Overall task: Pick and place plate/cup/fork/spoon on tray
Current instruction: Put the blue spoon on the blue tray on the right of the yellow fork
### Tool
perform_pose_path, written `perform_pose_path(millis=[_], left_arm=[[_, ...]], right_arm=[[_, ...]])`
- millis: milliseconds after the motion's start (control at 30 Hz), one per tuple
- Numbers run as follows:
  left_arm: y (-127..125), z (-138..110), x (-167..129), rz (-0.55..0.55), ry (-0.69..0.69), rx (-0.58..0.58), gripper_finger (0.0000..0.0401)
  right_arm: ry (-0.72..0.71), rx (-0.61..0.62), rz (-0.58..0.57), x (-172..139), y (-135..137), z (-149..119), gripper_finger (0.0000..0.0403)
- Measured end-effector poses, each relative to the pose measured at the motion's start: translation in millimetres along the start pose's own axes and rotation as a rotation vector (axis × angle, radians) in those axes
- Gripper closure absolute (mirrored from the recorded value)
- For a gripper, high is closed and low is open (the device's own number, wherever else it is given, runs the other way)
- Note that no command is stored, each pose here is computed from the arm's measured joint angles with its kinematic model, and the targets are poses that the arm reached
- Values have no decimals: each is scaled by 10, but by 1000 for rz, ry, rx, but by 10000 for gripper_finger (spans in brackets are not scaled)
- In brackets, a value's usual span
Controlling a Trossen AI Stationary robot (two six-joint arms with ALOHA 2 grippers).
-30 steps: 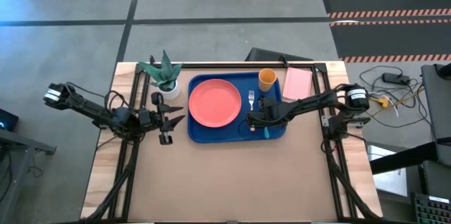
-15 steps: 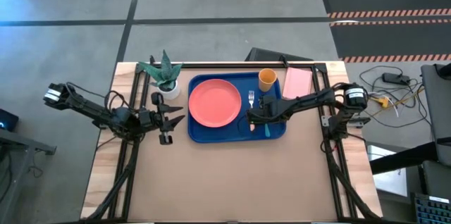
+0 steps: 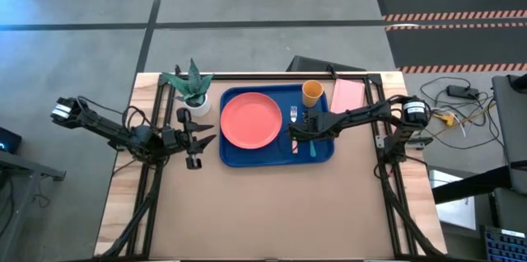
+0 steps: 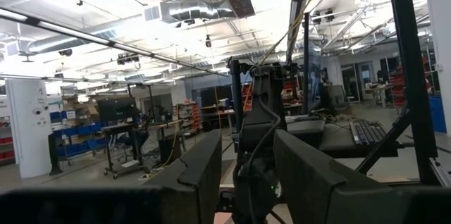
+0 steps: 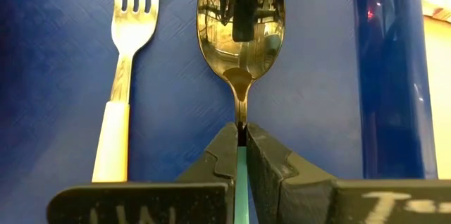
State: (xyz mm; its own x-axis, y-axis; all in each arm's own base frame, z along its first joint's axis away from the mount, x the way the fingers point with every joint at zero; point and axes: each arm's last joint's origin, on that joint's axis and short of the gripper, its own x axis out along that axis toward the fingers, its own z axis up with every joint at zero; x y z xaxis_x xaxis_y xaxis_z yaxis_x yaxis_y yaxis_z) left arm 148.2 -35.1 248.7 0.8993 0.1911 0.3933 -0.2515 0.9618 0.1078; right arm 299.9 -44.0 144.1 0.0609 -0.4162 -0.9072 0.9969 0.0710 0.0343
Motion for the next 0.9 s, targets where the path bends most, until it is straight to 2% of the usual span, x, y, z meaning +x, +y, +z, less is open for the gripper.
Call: perform_pose_path(millis=[700, 900], left_arm=[[0, -2, -1, 0, 0, 0, 287], [0, -2, -1, 0, 1, 1, 287]], right_arm=[[-54, 12, 25, 45, 30, 1, 392], [-47, -4, -16, 154, 30, -40, 392]])
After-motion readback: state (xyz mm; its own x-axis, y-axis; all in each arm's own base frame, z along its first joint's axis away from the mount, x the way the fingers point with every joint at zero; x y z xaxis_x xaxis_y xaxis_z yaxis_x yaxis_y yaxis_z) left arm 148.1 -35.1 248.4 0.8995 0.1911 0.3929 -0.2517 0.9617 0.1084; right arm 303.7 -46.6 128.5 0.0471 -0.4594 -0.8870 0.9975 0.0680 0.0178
